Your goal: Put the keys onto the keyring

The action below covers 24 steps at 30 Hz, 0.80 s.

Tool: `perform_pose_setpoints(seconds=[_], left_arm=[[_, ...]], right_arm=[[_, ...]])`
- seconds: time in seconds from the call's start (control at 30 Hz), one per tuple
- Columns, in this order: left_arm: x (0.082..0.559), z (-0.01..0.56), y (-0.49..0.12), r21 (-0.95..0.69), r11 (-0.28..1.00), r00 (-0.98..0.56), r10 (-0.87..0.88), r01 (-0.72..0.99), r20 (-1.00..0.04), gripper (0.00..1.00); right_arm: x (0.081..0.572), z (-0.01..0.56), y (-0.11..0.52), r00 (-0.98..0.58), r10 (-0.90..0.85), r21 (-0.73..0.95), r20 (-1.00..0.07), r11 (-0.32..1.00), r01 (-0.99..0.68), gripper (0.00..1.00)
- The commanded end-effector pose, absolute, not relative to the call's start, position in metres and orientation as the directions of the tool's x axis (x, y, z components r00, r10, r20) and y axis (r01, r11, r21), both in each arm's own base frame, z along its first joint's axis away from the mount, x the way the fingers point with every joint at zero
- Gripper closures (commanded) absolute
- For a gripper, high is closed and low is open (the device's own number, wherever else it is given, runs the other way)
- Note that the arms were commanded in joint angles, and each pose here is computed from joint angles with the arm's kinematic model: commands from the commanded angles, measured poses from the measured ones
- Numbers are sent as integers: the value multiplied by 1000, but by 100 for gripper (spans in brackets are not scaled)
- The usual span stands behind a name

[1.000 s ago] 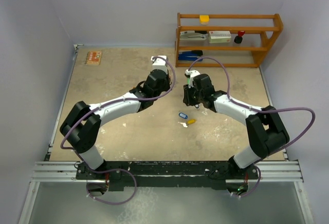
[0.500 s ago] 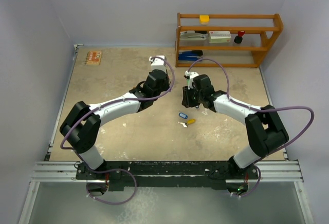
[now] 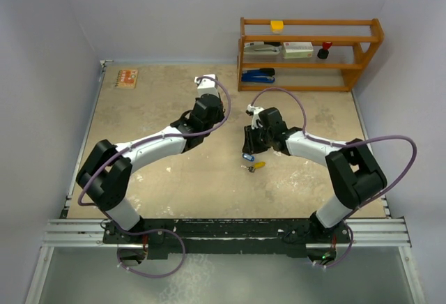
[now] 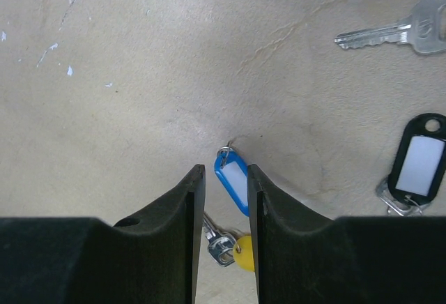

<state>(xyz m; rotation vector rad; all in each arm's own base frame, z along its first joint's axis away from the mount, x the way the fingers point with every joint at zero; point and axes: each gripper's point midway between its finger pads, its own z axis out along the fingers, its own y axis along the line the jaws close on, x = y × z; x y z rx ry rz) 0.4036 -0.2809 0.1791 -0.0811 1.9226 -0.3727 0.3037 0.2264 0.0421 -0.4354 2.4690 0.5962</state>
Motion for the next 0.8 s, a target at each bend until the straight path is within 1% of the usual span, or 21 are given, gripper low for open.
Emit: perform_pose_setpoints(seconds=[0.0, 0.37, 0.77], left_arm=[[407, 207, -274, -357, 928, -314, -310, 105, -898, 100], [408, 207, -271, -358, 928, -311, -313, 100, -897, 100], [411, 203, -268, -362, 927, -316, -316, 97, -895, 100]], right_arm=[[299, 41, 237, -797, -167, 354, -580, 829, -432, 67], [302, 33, 242, -799, -168, 350, -577, 833, -428, 69], [306, 29, 242, -800, -165, 342, -577, 841, -420, 80]])
